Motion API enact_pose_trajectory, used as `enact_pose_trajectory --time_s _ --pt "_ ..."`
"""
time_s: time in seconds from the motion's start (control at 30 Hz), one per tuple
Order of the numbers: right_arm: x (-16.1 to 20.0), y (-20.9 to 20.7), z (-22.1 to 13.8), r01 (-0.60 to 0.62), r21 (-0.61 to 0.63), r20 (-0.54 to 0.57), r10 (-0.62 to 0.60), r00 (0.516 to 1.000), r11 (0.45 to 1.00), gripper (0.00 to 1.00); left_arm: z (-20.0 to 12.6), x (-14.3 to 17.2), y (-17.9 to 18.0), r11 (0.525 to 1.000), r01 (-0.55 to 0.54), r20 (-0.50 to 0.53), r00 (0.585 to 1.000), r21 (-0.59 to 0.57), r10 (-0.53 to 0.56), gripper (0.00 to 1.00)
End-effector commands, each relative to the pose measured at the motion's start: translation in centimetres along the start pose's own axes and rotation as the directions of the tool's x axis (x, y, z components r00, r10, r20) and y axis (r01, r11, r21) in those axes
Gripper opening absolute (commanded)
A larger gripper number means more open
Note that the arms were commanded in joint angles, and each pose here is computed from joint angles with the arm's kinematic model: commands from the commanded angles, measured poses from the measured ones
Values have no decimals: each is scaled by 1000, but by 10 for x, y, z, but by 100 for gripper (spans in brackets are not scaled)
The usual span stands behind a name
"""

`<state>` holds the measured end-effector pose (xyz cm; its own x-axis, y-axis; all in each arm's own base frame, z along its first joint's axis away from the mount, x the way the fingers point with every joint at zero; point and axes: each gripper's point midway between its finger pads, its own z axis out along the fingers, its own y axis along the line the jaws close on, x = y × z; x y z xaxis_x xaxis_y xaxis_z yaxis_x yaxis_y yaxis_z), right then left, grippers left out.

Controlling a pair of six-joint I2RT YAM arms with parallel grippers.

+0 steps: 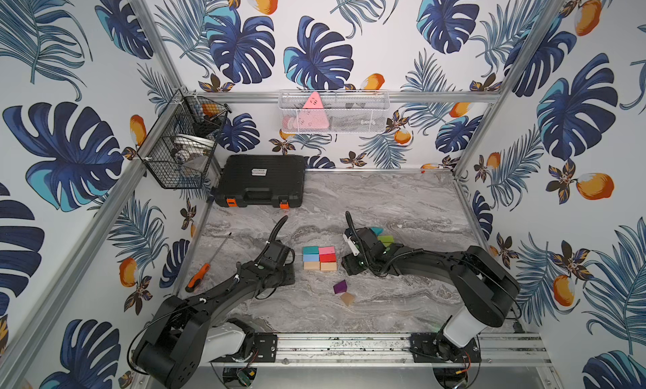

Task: Assemble a piece of candy with building blocks
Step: Assemble the building blocks at the center of the board.

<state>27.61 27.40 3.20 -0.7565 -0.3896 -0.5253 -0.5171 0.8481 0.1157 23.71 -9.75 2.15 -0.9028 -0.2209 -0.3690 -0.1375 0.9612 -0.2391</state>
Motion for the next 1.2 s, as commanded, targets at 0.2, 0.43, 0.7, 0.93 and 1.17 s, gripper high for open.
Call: enact_pose_trajectory --time_s 0.2,0.43,0.7,0.93,1.17 --pt "19 8 9 11 -22 -65 -13 998 1000 71 2 0 -1 1000 6 -4 1000 5 -6 46" --pt "21 14 15 15 -42 -74 -18 997 999 71 2 1 -2 1000 5 -7 1000 7 -5 46" --pt "23 14 18 17 -40 -80 -20 997 999 71 2 1 -2 1000 3 -10 1000 8 -3 45" --pt "22 14 17 16 -40 -75 -18 997 999 71 2 0 -2 1000 3 -5 1000 8 -3 45" --pt "14 10 8 14 -12 -40 -15 999 1000 71 -2 -2 -2 1000 6 9 1000 7 -6 45"
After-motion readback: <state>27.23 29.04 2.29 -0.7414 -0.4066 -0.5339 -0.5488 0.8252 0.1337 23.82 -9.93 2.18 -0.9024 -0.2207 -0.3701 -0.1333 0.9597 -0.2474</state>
